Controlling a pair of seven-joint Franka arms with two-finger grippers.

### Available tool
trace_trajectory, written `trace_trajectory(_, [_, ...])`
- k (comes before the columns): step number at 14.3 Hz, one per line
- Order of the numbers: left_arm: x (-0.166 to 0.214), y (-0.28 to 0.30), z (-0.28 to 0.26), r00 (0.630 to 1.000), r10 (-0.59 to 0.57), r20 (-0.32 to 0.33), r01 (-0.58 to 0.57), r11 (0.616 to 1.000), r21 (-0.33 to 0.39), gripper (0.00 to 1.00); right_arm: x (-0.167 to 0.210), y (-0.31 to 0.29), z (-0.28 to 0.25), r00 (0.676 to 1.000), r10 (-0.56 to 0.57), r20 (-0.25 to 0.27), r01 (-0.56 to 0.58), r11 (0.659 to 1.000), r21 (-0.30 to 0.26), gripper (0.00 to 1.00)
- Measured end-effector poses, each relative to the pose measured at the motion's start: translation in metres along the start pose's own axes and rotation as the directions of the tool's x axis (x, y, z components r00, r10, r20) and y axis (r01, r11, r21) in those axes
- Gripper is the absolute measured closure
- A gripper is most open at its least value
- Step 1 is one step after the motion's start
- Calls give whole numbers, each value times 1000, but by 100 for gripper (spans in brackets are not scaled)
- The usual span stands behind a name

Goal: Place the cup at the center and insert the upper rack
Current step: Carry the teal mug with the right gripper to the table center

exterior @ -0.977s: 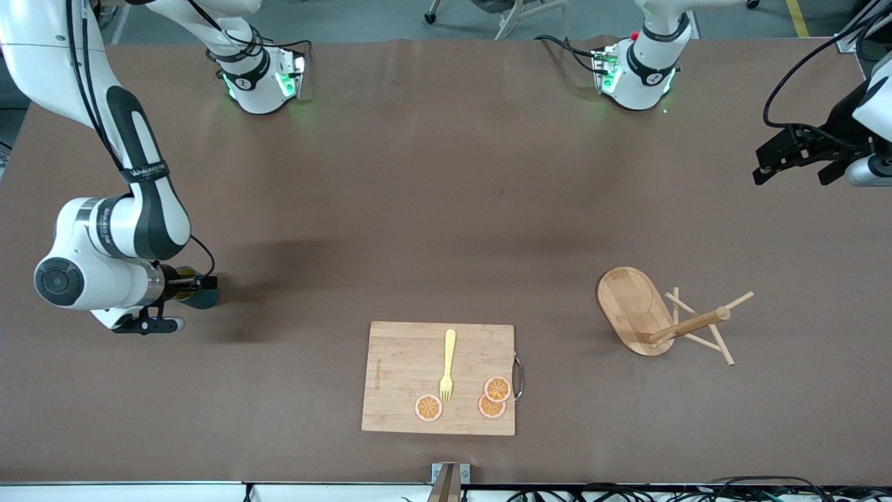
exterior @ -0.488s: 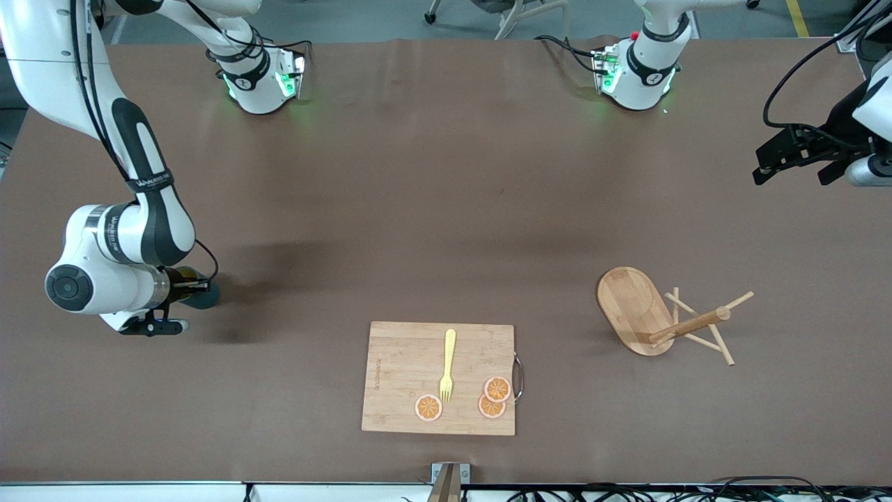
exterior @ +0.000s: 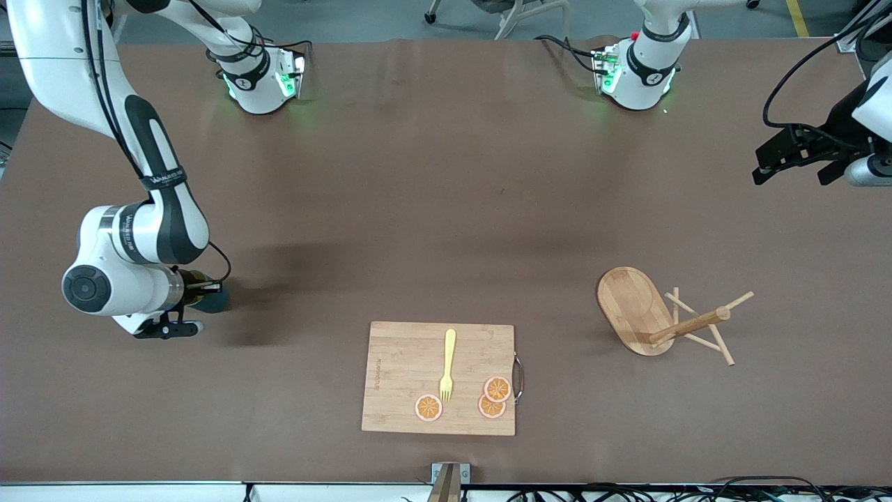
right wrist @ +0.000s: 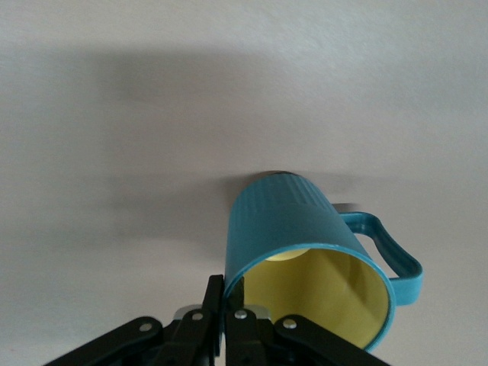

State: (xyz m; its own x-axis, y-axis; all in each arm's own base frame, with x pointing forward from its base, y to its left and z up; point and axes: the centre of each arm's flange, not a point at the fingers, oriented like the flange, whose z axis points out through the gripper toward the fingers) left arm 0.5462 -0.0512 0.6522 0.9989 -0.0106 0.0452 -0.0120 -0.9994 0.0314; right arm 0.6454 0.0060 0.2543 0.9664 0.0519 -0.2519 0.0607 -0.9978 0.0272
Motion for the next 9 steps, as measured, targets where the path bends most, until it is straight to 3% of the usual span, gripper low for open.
trace_trajectory(4, [0, 0, 0, 1000, 0, 0, 0, 1000, 0, 0, 7, -60, -23, 998, 59, -38, -57, 998, 41, 96])
trace_trajectory(7, [0, 0, 0, 1000, 0, 0, 0, 1000, 0, 0, 1, -157, -40, 984, 170, -50, -167, 984, 54, 96])
trace_trajectory(9, [0, 0, 0, 1000, 1, 0, -1, 1000, 0, 0, -13, -227, -48, 983, 173, -66, -170, 984, 56, 96])
